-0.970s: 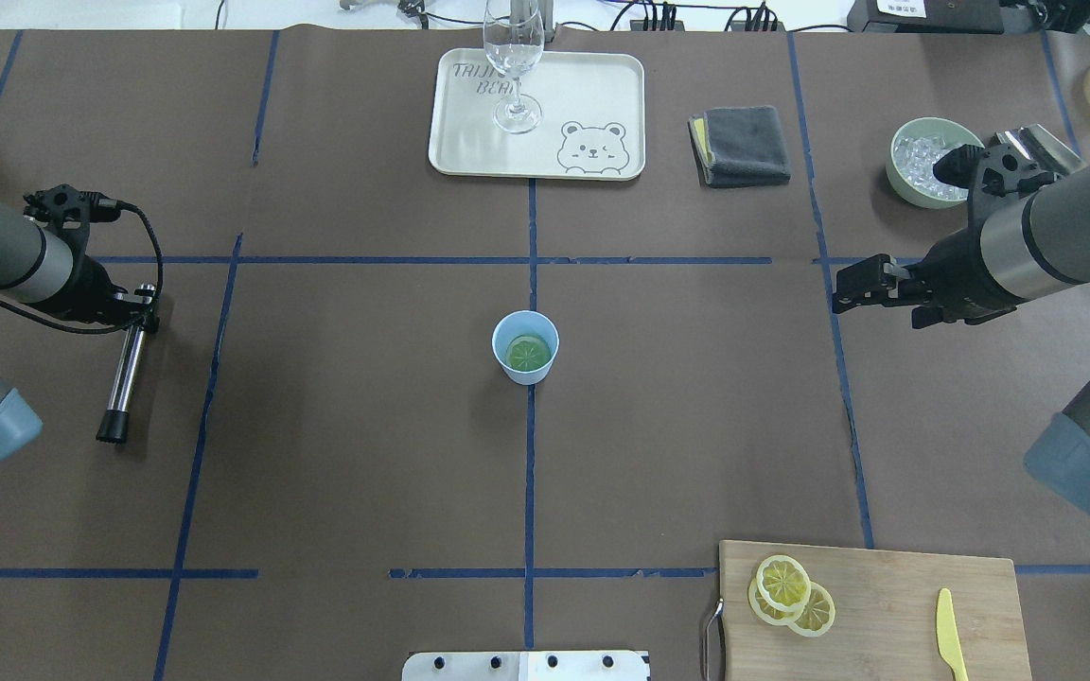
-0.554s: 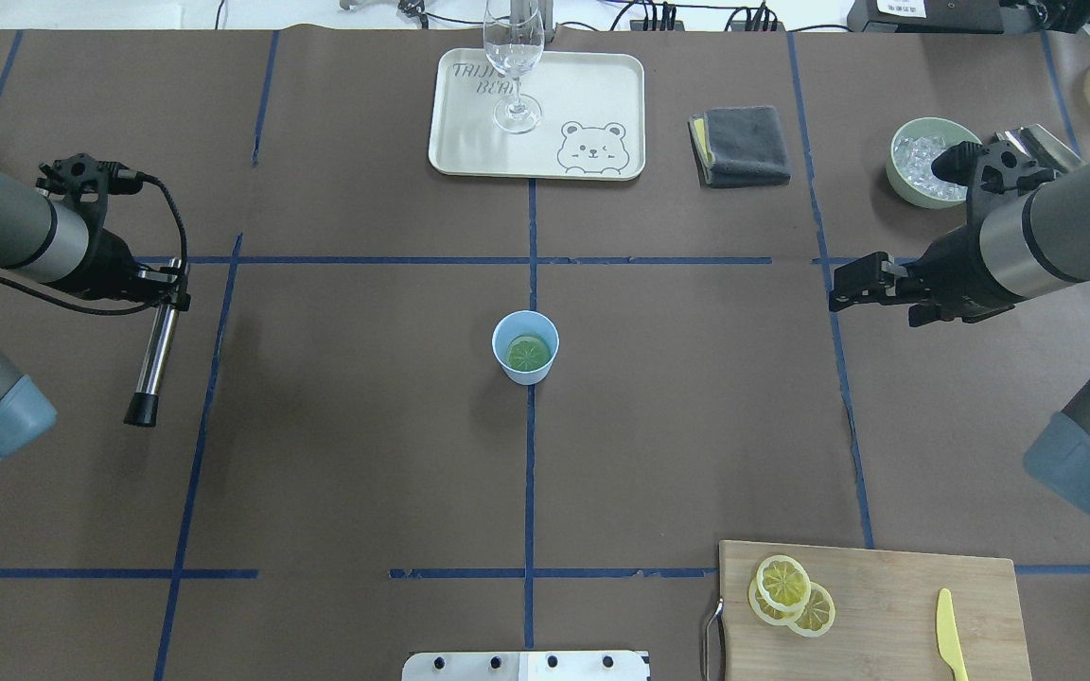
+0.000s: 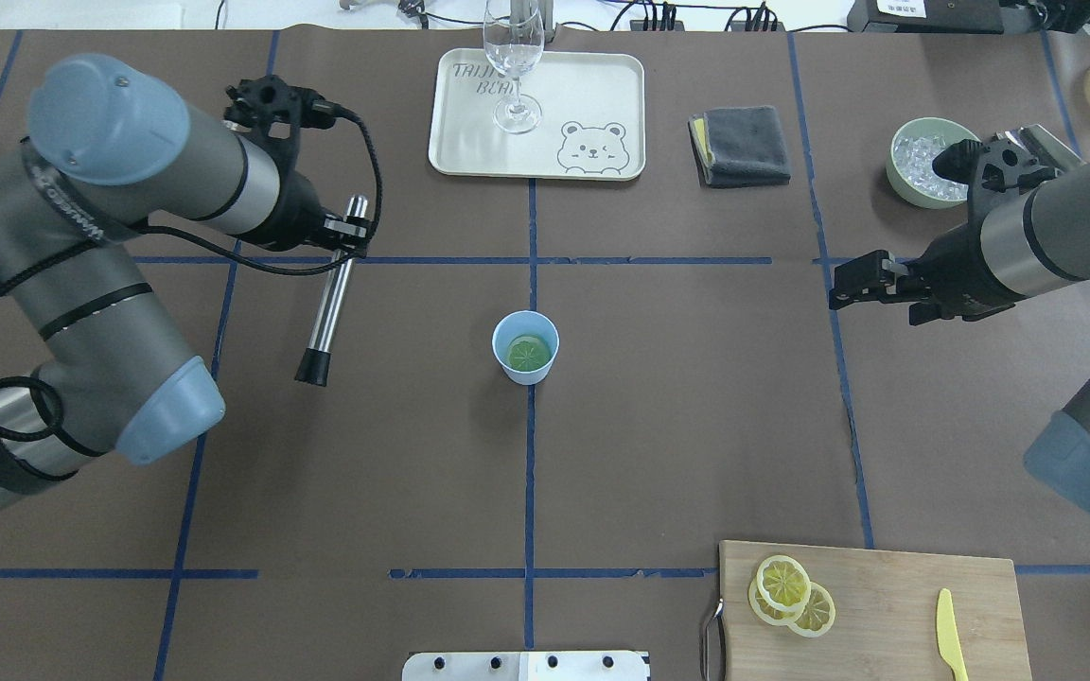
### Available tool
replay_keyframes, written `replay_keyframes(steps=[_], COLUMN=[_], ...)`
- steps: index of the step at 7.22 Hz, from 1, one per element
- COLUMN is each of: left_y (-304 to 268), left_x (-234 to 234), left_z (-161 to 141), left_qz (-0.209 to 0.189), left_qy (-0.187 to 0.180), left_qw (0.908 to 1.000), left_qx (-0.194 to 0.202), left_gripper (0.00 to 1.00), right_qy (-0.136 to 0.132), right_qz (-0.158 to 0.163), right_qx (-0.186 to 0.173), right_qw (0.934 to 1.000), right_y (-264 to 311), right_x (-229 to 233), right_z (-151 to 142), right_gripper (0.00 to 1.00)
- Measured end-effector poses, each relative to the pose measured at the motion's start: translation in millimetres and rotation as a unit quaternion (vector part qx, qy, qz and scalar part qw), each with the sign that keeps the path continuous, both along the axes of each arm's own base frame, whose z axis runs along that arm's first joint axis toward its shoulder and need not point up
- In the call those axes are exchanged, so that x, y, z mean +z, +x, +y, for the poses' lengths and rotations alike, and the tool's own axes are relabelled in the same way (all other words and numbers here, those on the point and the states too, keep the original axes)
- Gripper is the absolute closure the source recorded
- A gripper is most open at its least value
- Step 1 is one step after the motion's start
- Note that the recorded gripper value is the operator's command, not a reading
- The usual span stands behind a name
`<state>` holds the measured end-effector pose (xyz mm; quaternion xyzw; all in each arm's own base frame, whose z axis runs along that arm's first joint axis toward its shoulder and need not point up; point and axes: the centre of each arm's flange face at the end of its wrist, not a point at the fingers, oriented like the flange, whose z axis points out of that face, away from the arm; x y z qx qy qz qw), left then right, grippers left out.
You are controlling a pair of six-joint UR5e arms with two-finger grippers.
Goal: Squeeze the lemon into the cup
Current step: 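Carry the metal muddler with the left gripper over the blue cup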
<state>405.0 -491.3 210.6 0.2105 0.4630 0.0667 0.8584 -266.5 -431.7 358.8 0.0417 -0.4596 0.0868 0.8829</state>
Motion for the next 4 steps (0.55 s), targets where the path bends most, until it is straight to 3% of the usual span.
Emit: replay_keyframes(steps=[2, 4], left_y=[25.3, 49.1], left_x=[-53.4, -80.3], left_z=[32.1, 69.7], left_qz=[0.021, 0.043], left_qy=[0.080, 0.156], left_qw=[0.9952, 0.9756], left_qx=[-0.052, -0.148], left_gripper=[1.00, 1.00], right_qy=[-0.001, -0.001], right_qz=[0.001, 0.002], right_qx=[0.002, 0.005], right_qw=[1.0000, 1.0000], right_y=[1.5, 4.0], right_x=[1.6, 2.2], right_z=[-0.7, -2.1], right_gripper=[0.00, 0.00])
